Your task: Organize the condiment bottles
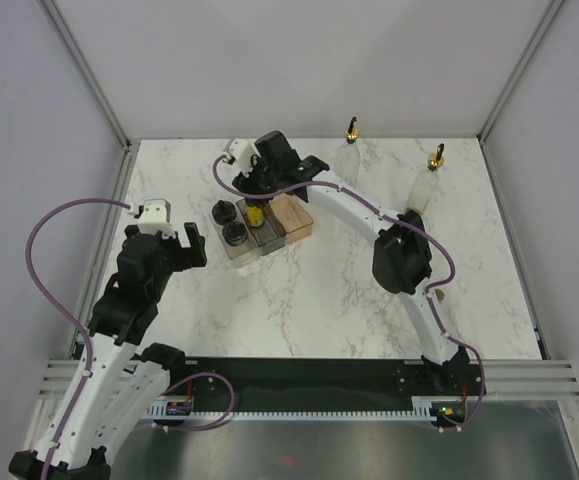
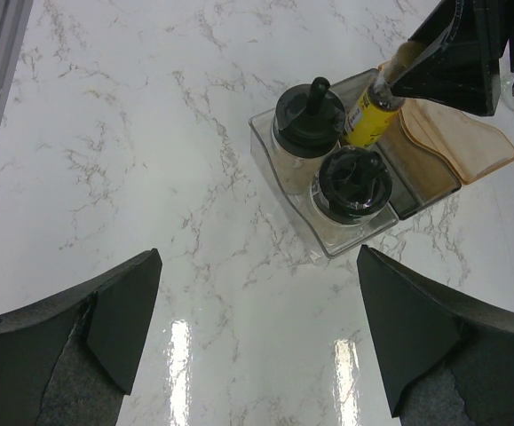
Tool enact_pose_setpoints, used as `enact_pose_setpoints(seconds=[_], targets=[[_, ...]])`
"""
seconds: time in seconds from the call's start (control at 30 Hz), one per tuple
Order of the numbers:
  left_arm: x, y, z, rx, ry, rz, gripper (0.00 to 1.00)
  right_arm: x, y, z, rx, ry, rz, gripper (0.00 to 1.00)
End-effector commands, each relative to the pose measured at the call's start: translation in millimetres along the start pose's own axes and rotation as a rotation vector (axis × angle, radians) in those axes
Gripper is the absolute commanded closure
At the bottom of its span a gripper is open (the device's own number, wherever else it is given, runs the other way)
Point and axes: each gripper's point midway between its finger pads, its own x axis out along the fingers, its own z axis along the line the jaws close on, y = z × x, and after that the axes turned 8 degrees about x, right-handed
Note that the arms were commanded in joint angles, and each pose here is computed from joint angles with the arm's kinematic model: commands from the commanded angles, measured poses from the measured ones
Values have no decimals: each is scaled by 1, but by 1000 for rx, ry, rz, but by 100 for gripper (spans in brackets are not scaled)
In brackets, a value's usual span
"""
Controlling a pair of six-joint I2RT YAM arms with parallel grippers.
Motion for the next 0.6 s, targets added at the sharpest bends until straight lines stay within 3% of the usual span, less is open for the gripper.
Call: enact_pose_setpoints(seconds=[0.0, 0.2, 0.4, 0.57], targets=[[-1, -11, 2, 24, -3, -47, 0, -10, -37, -5, -33, 40, -103, 40], [-1, -11, 3, 22, -7, -53, 0, -34, -59, -7, -41, 62, -153, 25], [-3, -13, 4, 18, -13, -60, 0, -120, -108, 7, -103, 56, -287, 18], [-3, -13, 3, 18, -9, -62, 0, -171, -85, 32, -261, -18, -277, 15]])
